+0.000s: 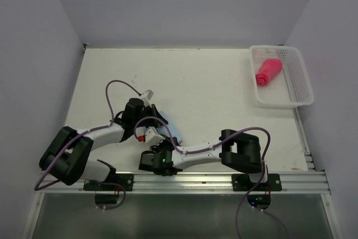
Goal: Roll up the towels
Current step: Roll the towel
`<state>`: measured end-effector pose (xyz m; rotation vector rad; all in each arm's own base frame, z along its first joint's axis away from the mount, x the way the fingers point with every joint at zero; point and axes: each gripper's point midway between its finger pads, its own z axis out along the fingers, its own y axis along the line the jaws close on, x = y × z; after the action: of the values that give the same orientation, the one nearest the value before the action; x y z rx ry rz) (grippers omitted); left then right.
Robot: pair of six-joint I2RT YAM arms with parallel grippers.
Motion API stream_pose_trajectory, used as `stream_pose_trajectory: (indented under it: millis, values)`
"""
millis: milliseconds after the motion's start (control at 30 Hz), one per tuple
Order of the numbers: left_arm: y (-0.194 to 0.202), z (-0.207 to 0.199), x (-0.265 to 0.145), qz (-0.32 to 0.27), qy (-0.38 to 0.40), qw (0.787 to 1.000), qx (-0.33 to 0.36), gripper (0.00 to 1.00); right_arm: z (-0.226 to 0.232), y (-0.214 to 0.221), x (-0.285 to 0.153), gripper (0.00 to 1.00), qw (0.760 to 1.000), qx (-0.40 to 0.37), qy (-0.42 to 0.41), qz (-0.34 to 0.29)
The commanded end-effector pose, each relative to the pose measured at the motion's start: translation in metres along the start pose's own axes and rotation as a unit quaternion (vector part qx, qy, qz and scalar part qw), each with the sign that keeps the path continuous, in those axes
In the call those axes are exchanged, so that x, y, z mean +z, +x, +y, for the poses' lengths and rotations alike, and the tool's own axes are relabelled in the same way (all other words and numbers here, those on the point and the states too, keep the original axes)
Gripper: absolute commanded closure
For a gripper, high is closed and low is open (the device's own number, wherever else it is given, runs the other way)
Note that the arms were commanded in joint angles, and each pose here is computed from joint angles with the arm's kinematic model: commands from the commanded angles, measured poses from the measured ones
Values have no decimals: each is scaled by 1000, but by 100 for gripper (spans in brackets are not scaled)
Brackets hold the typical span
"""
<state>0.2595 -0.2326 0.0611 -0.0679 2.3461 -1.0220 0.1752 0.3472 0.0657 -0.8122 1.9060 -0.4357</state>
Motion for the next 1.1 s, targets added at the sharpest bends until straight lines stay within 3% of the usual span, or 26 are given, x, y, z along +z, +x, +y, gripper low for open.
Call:
stream_pose_trajectory:
  millis: [0, 133, 167, 233, 367, 467, 600, 667, 733, 867, 1067]
  values:
    - [4, 20, 0, -8, -19, 1000, 6, 100, -8, -24, -12, 97, 999, 48, -7, -21]
    - [10, 40, -9, -10, -35, 999, -5, 100, -14, -28, -18, 81, 998, 62, -21, -19]
    - [10, 40, -10, -11, -35, 999, -4, 100, -16, -29, -19, 71, 997, 67, -22, -20]
    - [12, 46, -13, -11, -39, 999, -6, 100, -23, -38, -27, 63, 995, 88, -39, -27]
    - [16, 51, -16, -9, -39, 999, -6, 100, -28, -58, -51, 52, 980, 136, -135, -52]
    - [22, 55, -19, -6, -42, 999, -6, 100, -36, -73, -65, 46, 950, 204, -220, -82]
    - [35, 61, -24, 1, -36, 999, -12, 100, -33, -84, -69, 41, 878, 317, -353, -62]
    - [36, 59, -26, 1, -29, 1000, -11, 100, -41, -68, -45, 40, 854, 381, -352, -29]
    - [39, 59, -28, 0, -27, 1000, -11, 100, -44, -61, -32, 38, 814, 447, -370, -7]
    - [39, 57, -34, -5, -25, 1000, -9, 100, -37, -52, -17, 28, 775, 491, -397, 19]
    - [36, 54, -36, -7, -22, 1000, -4, 100, -4, -37, -1, 25, 722, 532, -439, 64]
